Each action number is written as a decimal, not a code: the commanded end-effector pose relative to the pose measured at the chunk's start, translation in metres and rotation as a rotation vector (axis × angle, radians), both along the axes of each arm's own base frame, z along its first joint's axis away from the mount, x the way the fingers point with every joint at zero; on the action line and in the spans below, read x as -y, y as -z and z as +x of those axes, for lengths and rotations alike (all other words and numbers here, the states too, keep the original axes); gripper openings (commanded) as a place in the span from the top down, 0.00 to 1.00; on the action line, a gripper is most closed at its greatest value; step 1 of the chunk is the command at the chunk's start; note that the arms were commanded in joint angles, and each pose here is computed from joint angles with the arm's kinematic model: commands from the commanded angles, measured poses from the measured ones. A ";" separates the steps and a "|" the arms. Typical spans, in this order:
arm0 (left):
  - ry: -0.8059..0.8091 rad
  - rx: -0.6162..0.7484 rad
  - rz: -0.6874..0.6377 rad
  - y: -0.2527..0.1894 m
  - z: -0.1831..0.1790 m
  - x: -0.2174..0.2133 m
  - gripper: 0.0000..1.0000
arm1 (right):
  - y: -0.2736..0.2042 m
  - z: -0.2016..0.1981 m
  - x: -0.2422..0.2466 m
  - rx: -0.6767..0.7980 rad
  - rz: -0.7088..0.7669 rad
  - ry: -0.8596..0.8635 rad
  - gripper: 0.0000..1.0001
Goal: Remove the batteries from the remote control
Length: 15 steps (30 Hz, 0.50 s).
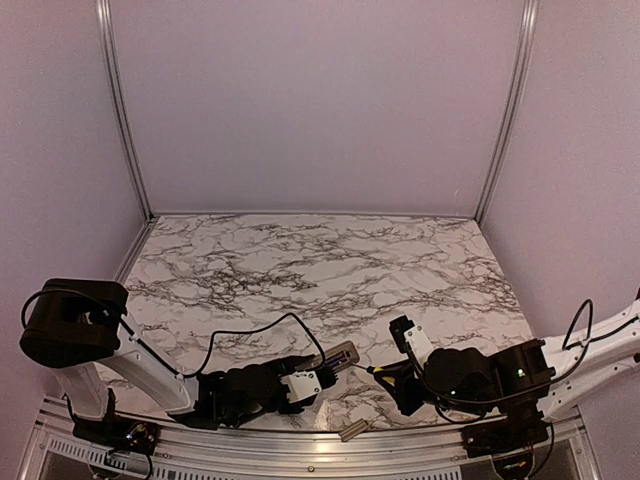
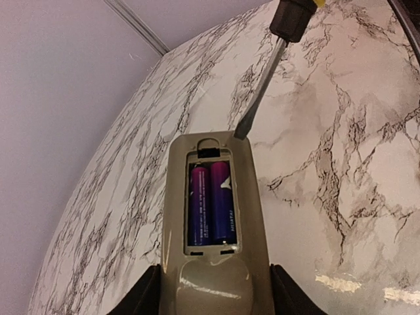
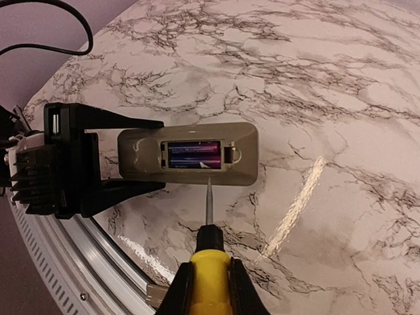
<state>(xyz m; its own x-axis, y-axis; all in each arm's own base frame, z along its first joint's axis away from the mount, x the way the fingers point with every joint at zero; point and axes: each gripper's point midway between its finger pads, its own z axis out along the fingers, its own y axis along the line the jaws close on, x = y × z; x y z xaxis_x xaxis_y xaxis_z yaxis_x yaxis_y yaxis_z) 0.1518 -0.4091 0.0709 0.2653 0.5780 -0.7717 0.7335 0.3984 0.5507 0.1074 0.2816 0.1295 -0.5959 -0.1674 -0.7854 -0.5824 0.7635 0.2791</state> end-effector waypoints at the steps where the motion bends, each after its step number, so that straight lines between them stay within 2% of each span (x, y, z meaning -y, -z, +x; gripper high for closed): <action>1: -0.010 0.059 0.001 -0.003 0.002 0.002 1.00 | -0.014 0.000 -0.006 -0.007 0.033 0.018 1.00; 15: 0.020 0.049 0.037 0.007 -0.003 0.004 1.00 | -0.016 0.007 -0.008 0.053 0.083 0.038 1.00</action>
<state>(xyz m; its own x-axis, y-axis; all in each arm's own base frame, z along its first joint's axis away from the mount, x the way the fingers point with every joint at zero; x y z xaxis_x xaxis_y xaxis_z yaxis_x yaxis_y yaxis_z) 0.1520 -0.4074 0.0619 0.3014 0.6160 -0.7278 0.7125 0.3618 0.6012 0.1116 0.2843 0.1351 -0.5831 -0.1262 -0.8025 -0.5711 0.7662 0.2945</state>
